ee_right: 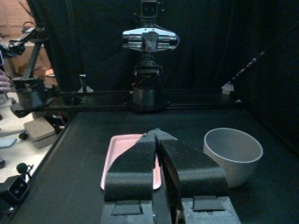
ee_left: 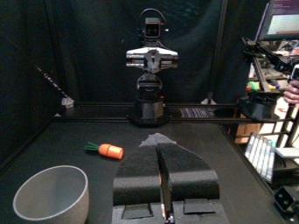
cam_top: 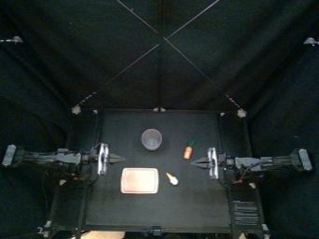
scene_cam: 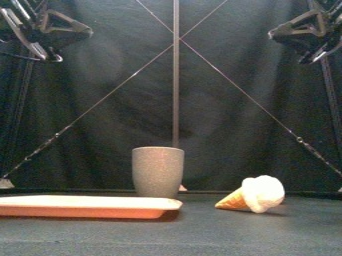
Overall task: Pick the ice cream then place it on the pink plate
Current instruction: Pick the ice cream
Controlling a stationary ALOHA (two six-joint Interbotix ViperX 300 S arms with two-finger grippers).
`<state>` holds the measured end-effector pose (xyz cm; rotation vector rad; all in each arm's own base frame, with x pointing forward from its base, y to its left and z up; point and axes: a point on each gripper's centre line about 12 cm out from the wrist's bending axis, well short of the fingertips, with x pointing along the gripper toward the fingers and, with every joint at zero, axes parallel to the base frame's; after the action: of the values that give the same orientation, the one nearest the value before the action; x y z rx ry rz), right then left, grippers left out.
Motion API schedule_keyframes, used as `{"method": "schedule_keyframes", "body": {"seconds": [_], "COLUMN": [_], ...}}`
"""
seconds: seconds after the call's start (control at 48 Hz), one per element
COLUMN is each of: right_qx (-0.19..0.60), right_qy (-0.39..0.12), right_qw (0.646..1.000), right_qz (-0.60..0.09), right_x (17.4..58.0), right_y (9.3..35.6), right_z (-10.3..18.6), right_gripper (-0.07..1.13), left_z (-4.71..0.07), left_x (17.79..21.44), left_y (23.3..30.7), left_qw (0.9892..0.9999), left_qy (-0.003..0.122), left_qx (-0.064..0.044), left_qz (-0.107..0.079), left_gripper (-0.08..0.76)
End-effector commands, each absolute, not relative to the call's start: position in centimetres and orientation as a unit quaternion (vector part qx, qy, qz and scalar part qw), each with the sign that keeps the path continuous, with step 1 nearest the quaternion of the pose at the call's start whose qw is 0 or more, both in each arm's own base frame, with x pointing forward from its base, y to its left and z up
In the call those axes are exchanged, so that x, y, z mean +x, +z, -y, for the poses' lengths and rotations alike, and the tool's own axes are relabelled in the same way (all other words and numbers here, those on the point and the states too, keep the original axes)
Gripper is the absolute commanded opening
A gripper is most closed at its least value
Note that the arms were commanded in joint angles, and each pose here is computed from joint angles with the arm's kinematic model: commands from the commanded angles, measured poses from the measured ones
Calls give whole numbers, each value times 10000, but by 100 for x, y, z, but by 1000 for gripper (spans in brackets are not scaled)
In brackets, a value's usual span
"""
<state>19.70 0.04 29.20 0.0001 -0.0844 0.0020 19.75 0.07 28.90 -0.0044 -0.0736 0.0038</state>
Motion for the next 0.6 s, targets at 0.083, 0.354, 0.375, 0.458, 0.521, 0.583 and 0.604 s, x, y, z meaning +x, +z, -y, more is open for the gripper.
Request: {"method": "schedule_keyframes", "body": {"seconds": [0.083, 0.354, 0.375, 0.458, 0.521, 0.583, 0.604], "right_qx": [171, 1346, 1434, 1716, 1903, 2079, 2131], "right_qy": [-129, -244, -231, -130, -77, -63, -62], "right_qw": [9996, 9892, 9874, 9793, 9728, 9665, 9645], "right_qz": [178, -523, -632, -1064, -1315, -1501, -1557], "right_x": [2026, 2228, 2244, 2313, 2368, 2428, 2447], "right_y": [2798, 2620, 2592, 2498, 2425, 2350, 2328], "right_z": [49, 48, 34, -50, -109, -153, -166], "right_gripper": [3, 106, 118, 205, 301, 414, 456], "left_z": [-26, -24, -21, -13, -10, -5, -5], "left_x": [1973, 1967, 1967, 1965, 1968, 1965, 1965], "left_y": [2844, 2863, 2863, 2852, 2850, 2851, 2853], "left_qw": [9985, 9982, 9982, 9984, 9986, 9986, 9986], "left_qy": [92, 89, 79, 56, 42, 28, 28], "left_qx": [-294, -278, -271, -220, -176, -155, -155], "left_qz": [453, 521, 521, 513, 506, 506, 513], "left_gripper": [-58, -35, -35, -35, -35, -35, -35]}}
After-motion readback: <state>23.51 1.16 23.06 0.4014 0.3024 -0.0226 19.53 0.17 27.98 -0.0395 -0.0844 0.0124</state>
